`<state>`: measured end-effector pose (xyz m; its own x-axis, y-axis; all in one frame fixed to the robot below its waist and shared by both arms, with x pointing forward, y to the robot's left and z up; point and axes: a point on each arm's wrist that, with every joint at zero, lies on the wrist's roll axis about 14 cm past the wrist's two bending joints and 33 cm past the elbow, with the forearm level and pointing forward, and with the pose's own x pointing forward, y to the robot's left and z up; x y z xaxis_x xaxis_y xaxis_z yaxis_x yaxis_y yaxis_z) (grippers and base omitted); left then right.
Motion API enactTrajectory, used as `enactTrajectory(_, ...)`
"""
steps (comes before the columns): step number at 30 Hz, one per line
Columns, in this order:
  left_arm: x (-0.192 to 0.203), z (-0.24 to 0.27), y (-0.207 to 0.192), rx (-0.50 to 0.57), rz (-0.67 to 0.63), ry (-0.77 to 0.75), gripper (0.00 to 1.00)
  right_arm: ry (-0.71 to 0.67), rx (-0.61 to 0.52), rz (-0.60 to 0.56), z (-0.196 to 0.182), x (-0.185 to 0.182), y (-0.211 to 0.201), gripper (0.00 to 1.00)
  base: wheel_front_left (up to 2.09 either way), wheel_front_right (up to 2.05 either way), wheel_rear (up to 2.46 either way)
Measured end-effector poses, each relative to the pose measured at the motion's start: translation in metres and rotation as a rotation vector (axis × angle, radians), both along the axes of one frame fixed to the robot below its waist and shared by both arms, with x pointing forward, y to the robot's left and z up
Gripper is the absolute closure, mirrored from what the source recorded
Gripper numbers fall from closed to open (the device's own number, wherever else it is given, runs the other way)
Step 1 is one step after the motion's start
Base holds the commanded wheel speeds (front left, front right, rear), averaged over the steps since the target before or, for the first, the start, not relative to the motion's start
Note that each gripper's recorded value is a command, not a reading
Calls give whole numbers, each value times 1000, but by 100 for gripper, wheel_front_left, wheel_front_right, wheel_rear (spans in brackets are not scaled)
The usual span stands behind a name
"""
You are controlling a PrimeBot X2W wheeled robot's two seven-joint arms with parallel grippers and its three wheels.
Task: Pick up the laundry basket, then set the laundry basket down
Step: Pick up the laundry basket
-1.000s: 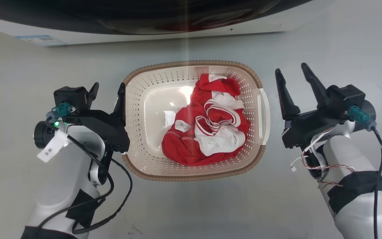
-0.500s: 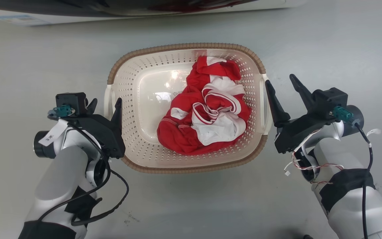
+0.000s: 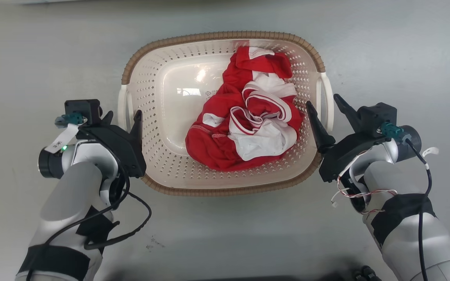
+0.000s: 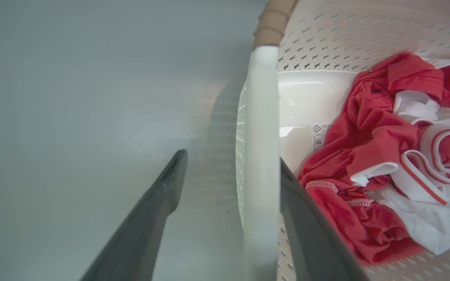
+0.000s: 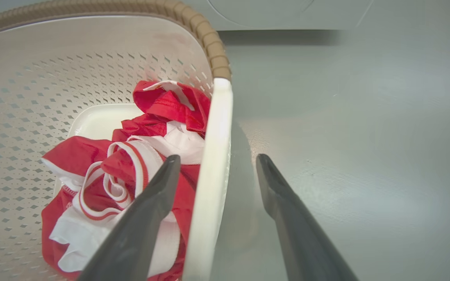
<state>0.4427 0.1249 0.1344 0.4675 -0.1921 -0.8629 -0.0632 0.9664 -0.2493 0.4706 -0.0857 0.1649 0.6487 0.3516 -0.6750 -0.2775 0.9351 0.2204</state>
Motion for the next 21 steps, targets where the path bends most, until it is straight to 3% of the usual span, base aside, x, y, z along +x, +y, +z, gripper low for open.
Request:
enactTrajectory(5, -1, -8, 0, -3, 4, 21, 0, 30, -2, 17, -12, -4, 4, 0, 0, 0, 0)
enactTrajectory(6, -2, -9, 1, -5, 3, 26, 6, 36, -3, 18, -13, -5, 4, 22, 0, 0, 0)
enactTrajectory(7, -4, -10, 1, -4, 3, 31, 65, 41, -4, 18, -15, -5, 4, 100, 0, 0, 0)
enactTrajectory(8, -6, -12, 1, -2, 2, 37, 100, 46, -5, 16, -16, -6, 3, 100, 0, 0, 0)
enactTrajectory(21, -10, -6, -15, -46, 24, 49, 100, 78, 1, -16, -13, -7, 4, 100, 0, 0, 0)
